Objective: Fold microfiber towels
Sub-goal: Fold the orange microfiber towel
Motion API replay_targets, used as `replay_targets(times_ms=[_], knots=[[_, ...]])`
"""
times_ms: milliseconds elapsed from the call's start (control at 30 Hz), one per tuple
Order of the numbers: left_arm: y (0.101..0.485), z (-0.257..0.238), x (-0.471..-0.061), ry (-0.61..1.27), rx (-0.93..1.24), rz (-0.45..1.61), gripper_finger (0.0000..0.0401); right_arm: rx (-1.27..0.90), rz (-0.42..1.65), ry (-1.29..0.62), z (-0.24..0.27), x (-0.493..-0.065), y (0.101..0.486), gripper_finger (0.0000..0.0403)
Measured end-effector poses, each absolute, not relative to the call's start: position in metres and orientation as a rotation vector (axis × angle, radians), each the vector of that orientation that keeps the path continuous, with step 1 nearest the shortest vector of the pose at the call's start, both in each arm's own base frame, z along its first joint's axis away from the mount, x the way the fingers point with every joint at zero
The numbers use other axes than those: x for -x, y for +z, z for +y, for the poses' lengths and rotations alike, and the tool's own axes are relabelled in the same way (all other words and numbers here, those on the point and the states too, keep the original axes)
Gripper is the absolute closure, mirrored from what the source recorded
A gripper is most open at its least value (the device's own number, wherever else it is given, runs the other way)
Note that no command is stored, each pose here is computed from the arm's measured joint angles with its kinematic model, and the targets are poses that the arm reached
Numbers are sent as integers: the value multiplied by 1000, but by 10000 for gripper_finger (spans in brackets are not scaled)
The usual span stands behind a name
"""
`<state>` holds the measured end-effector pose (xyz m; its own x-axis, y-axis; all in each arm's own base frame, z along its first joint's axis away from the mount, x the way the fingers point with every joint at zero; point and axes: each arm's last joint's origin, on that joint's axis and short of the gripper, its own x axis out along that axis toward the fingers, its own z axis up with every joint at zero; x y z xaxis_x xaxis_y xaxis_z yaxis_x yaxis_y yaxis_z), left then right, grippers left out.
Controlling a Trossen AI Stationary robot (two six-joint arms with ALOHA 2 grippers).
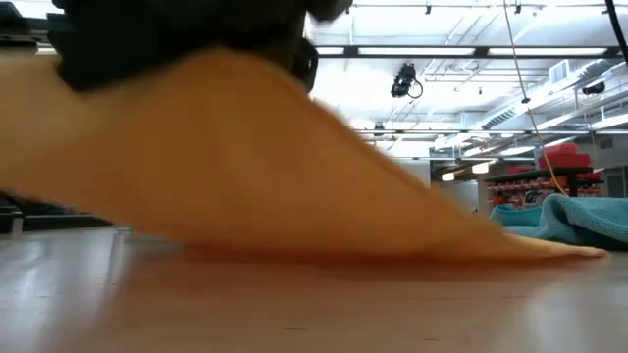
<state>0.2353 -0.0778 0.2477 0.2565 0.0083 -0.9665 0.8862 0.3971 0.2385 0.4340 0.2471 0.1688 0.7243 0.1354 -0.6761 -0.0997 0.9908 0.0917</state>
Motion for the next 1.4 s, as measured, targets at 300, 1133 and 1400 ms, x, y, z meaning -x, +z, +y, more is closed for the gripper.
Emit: replay_targets(times_ms=[300, 1133, 1400], knots=[[246, -85, -224, -779, -685, 1267, 389, -88, 709, 174, 271, -422, 176, 391], [245, -98, -215, -751, -908, 1281, 390, -33, 682, 149, 270, -422, 179, 390], [249, -83, -237, -642, -1002, 1150, 382, -58, 766, 75, 268, -411, 182, 390]])
